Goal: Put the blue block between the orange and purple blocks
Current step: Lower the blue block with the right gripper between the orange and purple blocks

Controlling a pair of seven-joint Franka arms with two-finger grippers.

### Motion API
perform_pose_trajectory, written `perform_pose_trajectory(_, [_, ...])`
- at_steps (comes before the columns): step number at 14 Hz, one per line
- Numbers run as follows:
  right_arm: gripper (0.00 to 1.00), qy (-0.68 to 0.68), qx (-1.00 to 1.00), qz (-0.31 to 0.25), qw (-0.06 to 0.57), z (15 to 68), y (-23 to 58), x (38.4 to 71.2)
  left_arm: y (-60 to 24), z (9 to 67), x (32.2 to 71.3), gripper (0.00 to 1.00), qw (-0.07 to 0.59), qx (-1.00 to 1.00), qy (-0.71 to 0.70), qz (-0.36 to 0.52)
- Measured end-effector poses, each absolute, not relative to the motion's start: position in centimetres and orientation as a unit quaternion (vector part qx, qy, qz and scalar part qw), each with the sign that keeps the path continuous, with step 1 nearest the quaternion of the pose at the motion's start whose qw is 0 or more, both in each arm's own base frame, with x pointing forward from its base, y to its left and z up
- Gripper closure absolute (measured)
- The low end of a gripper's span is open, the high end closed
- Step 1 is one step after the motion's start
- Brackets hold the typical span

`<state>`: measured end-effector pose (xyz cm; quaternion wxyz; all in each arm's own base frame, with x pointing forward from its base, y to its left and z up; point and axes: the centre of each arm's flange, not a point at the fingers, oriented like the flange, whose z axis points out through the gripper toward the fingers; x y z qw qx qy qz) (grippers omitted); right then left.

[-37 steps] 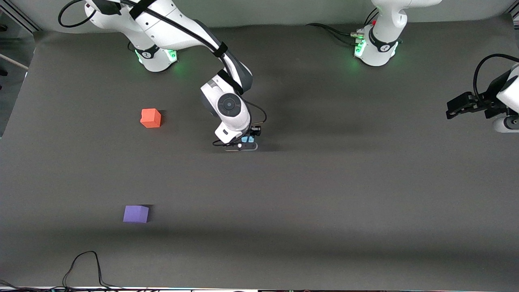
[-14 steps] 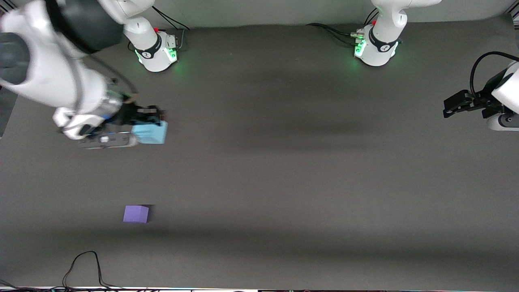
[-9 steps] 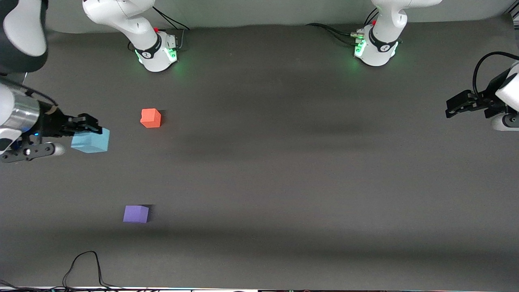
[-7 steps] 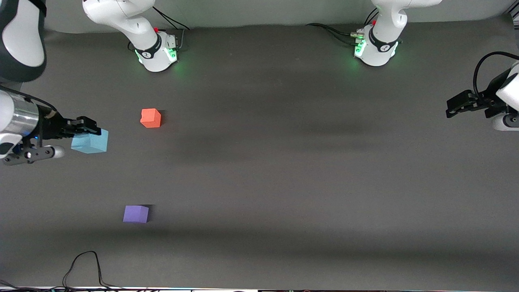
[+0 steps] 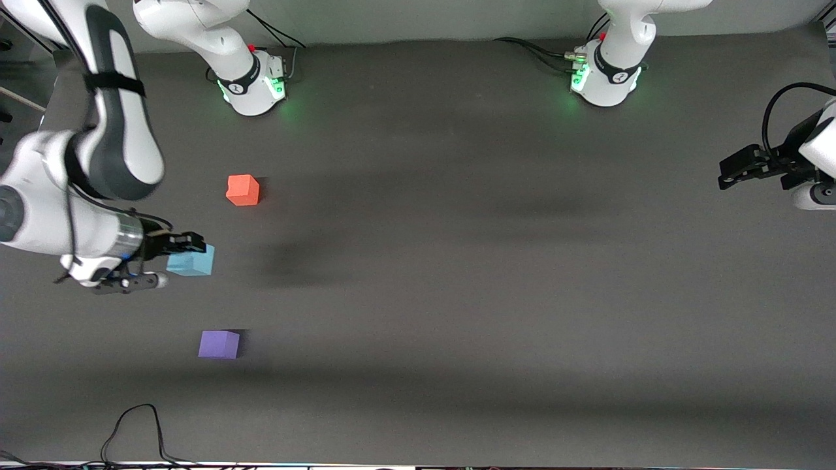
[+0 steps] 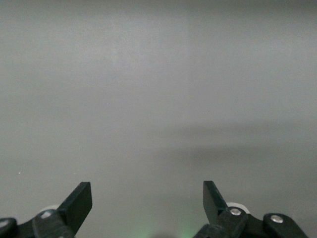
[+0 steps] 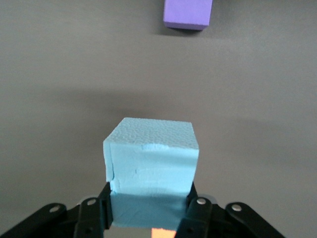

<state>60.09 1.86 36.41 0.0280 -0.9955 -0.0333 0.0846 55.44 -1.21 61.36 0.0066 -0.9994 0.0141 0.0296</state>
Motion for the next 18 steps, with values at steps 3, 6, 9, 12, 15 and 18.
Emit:
perform_pose_trajectory(3, [0.45,-0.037,-0.996,0.076,0.01,30.0,1.2,59.7,-1.2,61.3,55.4,0.0,0.007,-0.999,0.014,0.03])
perform_pose_trajectory(6, [0.45,-0.014,-0.997,0.077,0.013,24.7,0.7,59.0,-1.2,61.3,55.4,0.0,0.007,-0.999,0.014,0.03])
perform_pose_trajectory(9, [0.45,0.02,-0.995,0.087,0.038,22.4,0.5,58.6,-1.2,61.5,55.4,0.0,0.007,-0.999,0.014,0.029])
perform_pose_trajectory(12, [0.45,0.034,-0.994,0.097,0.042,21.2,-0.2,57.8,-1.2,61.5,55.3,0.0,0.007,-0.999,0.014,0.028])
perform_pose_trajectory(15, [0.45,0.035,-0.994,0.099,0.038,20.0,-0.6,56.8,-1.2,61.5,55.3,0.0,0.007,-0.999,0.014,0.028])
perform_pose_trajectory(18, [0.45,0.027,-0.994,0.098,0.038,19.7,-0.8,56.4,-1.2,61.5,55.4,0.0,0.007,-1.0,0.014,0.028])
